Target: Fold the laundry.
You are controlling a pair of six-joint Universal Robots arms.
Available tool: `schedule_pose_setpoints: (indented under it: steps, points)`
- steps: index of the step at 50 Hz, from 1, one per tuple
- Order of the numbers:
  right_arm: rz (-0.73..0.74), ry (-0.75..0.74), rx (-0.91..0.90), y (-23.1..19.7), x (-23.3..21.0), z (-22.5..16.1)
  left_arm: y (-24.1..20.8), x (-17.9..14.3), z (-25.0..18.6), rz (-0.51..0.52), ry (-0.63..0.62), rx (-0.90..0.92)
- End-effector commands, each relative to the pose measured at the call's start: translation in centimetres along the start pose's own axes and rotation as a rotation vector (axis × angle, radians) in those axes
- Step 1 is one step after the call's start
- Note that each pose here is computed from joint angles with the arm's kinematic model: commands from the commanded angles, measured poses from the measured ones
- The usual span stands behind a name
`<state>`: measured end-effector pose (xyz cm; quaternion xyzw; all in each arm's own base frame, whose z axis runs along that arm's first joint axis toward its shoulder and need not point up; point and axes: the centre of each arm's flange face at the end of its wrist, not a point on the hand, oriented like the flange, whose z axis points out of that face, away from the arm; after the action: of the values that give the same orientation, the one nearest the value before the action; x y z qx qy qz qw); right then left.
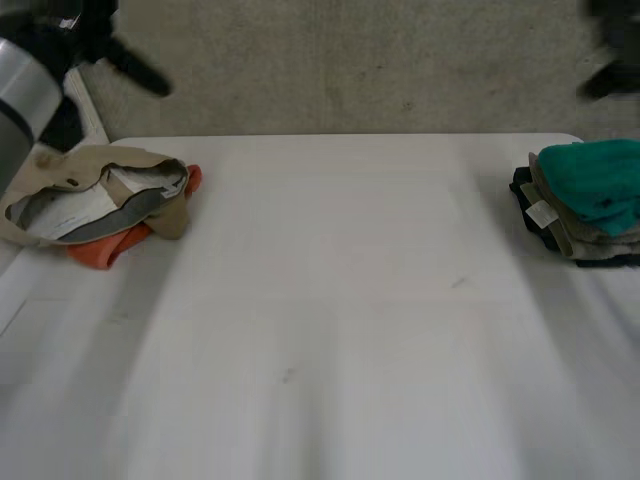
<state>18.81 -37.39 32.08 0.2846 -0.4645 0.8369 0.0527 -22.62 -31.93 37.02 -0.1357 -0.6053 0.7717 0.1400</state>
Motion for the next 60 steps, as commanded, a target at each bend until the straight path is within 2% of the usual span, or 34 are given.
schedule_pose_setpoints:
  steps: [1, 2, 6, 13, 18, 23, 26, 29, 30, 33, 34, 37, 40, 43, 44, 46, 48, 50, 51, 54, 58, 59, 60]
  points:
    - [0.147, -0.257, -0.116, 0.4, -10.0, -5.4, 10.8, -6.7, 3.7, 0.316, -0.115, -0.224]
    - [0.158, -0.266, -0.149, 0.9, -10.5, -6.0, 13.2, -8.1, 4.7, 0.376, -0.142, -0.242]
    - [0.202, -0.307, -0.320, 3.7, -12.7, -8.6, 19.1, -11.1, 6.6, 0.451, -0.193, -0.267]
    - [0.222, -0.340, -0.413, 5.0, -14.3, -10.0, 26.5, -14.7, 8.2, 0.480, -0.239, -0.269]
    - [0.224, -0.350, -0.434, 5.6, -14.7, -10.3, 29.4, -15.5, 8.5, 0.515, -0.241, -0.279]
    - [0.225, -0.359, -0.447, 6.0, -15.0, -10.6, 29.8, -15.3, 8.6, 0.550, -0.243, -0.274]
    - [0.222, -0.361, -0.449, 6.1, -15.0, -10.6, 28.3, -14.0, 8.8, 0.548, -0.235, -0.245]
    - [0.221, -0.356, -0.444, 6.0, -14.9, -10.5, 22.7, -11.1, 9.2, 0.518, -0.211, -0.155]
    - [0.221, -0.355, -0.445, 6.0, -14.9, -10.5, 20.0, -9.6, 8.8, 0.481, -0.207, -0.114]
    - [0.220, -0.352, -0.443, 6.0, -14.8, -10.5, 16.4, -7.0, 8.1, 0.405, -0.184, -0.045]
    - [0.221, -0.351, -0.444, 6.0, -14.8, -10.5, 14.3, -5.0, 7.3, 0.341, -0.155, -0.010]
    - [0.220, -0.347, -0.436, 5.9, -14.7, -10.3, 10.6, -1.2, 5.8, 0.241, -0.089, 0.053]
    - [0.220, -0.342, -0.430, 5.9, -14.6, -10.1, 5.9, 5.3, 1.9, 0.086, 0.058, 0.124]
    - [0.217, -0.329, -0.429, 6.0, -14.3, -9.9, 6.0, 8.3, 0.2, 0.032, 0.132, 0.104]
    - [0.215, -0.321, -0.432, 6.1, -14.2, -9.8, 6.4, 11.0, -1.2, 0.000, 0.201, 0.081]
    - [0.208, -0.294, -0.439, 6.4, -13.5, -9.5, 7.3, 13.9, -2.8, -0.018, 0.273, 0.051]
    - [0.205, -0.280, -0.444, 6.6, -13.2, -9.3, 9.7, 17.5, -4.7, -0.028, 0.361, -0.015]
    - [0.203, -0.270, -0.448, 6.8, -12.9, -9.2, 11.7, 19.2, -5.8, -0.028, 0.401, -0.069]
    - [0.203, -0.270, -0.448, 6.8, -12.9, -9.2, 13.1, 19.6, -5.9, -0.016, 0.397, -0.103]
    - [0.199, -0.271, -0.451, 6.8, -12.9, -9.3, 13.3, 18.9, -5.2, 0.012, 0.341, -0.105]
    - [0.199, -0.273, -0.452, 6.8, -13.0, -9.3, 13.8, 13.5, -1.7, 0.133, 0.140, -0.102]
    - [0.201, -0.273, -0.450, 6.7, -13.0, -9.3, 14.0, 10.2, -0.1, 0.199, 0.055, -0.105]
    - [0.201, -0.274, -0.449, 6.7, -13.0, -9.3, 14.1, 8.6, 0.6, 0.232, 0.020, -0.107]
